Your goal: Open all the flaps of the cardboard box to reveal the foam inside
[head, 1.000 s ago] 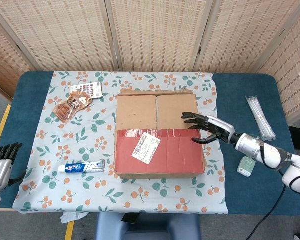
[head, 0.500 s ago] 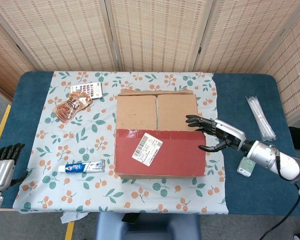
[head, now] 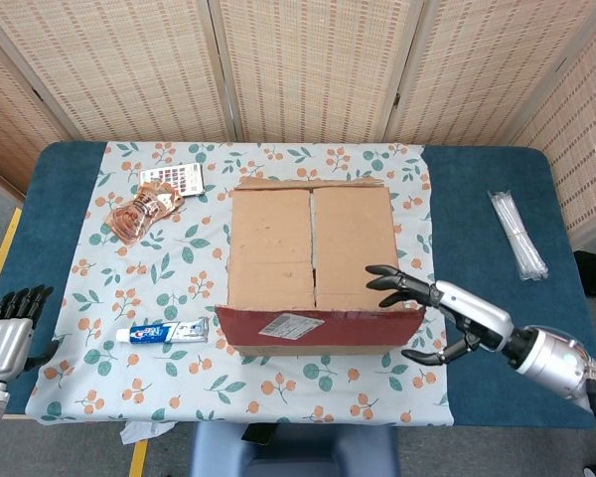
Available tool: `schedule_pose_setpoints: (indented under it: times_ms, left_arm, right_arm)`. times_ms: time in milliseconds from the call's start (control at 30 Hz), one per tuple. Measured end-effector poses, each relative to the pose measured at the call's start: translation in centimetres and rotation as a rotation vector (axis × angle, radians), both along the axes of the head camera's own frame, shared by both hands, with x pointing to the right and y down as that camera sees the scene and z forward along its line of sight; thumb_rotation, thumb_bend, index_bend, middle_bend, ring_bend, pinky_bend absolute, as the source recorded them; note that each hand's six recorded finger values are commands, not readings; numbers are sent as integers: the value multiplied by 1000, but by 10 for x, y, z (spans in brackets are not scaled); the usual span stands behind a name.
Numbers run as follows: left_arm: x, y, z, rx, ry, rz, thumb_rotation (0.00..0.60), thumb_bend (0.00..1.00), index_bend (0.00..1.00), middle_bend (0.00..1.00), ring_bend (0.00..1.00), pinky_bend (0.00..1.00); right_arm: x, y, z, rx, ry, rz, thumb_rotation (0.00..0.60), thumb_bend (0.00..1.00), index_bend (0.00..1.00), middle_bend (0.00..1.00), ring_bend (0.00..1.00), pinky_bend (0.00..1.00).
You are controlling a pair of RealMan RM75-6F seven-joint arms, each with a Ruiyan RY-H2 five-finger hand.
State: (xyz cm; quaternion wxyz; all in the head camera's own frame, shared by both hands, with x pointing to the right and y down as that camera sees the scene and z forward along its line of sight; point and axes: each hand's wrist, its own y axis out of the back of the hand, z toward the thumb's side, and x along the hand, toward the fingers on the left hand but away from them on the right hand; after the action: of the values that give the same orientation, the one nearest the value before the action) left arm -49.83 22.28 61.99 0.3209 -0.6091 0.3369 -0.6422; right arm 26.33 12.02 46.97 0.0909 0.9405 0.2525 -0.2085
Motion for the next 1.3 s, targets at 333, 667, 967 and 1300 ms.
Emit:
schedule_pose_setpoints:
  times_ms: [333, 667, 967, 1300]
  left_arm:
    - [5, 1, -1, 5, 3, 15, 600, 389, 52, 85, 41, 0]
    - [6, 0, 1, -2, 8, 19, 600, 389, 52, 85, 41, 0]
    - [1, -1, 0, 1, 11, 0, 600, 389, 52, 85, 43, 0]
    - [-4, -3, -3, 3, 39, -21, 600, 389, 56, 85, 42, 0]
  right_arm:
    - [9, 71, -13, 14, 55, -77, 600, 366, 49, 5, 69, 264]
    - [15, 63, -14, 77, 83, -49, 600, 367, 60, 18, 74, 263]
    - [-1, 38, 11, 409, 271, -118, 600, 367, 323, 54, 57, 84]
    - [-52, -6, 55, 918, 574, -347, 338, 394, 548, 53, 2, 0]
